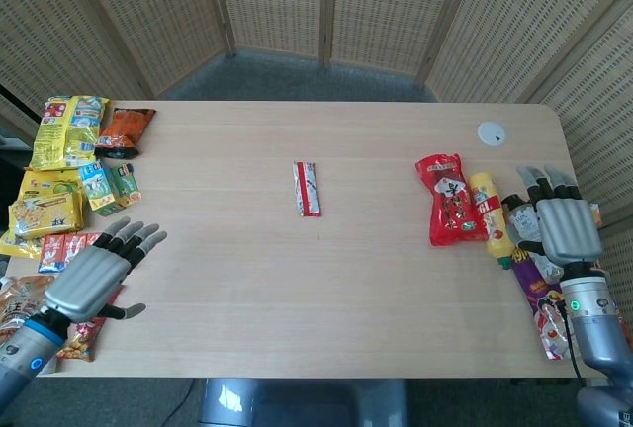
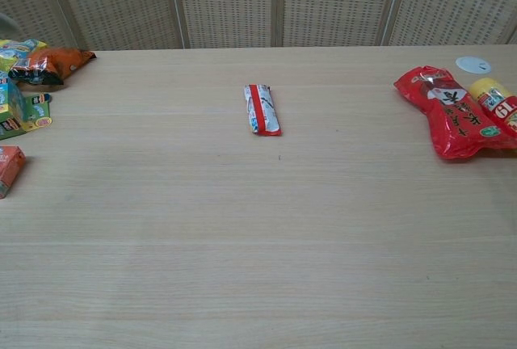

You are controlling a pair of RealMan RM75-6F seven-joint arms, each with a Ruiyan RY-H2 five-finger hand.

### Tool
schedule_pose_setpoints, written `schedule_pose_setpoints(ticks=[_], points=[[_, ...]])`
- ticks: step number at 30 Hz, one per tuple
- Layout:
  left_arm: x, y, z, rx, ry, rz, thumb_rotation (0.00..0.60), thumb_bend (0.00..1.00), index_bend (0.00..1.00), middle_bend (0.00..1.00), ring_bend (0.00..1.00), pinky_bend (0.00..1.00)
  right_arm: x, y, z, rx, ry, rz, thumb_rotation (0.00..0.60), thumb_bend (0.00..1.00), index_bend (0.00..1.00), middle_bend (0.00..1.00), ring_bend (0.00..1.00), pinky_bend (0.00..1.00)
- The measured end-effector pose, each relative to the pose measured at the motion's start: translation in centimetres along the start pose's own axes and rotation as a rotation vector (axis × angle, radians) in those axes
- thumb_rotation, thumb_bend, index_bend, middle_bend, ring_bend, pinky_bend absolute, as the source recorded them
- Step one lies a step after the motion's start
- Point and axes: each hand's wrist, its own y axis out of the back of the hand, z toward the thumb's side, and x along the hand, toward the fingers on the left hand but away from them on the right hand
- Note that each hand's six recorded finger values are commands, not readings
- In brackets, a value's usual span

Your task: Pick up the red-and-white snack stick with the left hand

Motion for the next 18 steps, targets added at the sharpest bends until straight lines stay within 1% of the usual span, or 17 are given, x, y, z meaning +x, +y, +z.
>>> schedule_pose_setpoints(ticks=[4,10,15,18], points=[[2.3,-0.6,0.0,0.058,-0.025,0.001,0.518,0.22,0.00,0.00,0.00,0.00,-0.2,0.0,-0.2,0.016,-0.003,-0.004,0.515,0.32,0.00,0.00,0.00,0.00],[5.6,-1.6,-0.1,0.112,-0.049,-0.001,0.517,0.22,0.00,0.00,0.00,0.00,0.1,0.5,-0.5,0.024,-0.005,-0.011,0.513,0.33,0.00,0.00,0.00,0.00],[8.4,-2.1,0.0,0.114,-0.066,-0.015,0.518,0.22,0.00,0.00,0.00,0.00,0.9,0.8,-0.7,0.031,-0.004,-0.019,0.513,0.33,0.00,0.00,0.00,0.00],[10.3,-2.4,0.3,0.096,-0.075,-0.028,0.519,0.22,0.00,0.00,0.00,0.00,1.2,1.2,-0.9,0.035,-0.006,-0.028,0.514,0.32,0.00,0.00,0.00,0.00]])
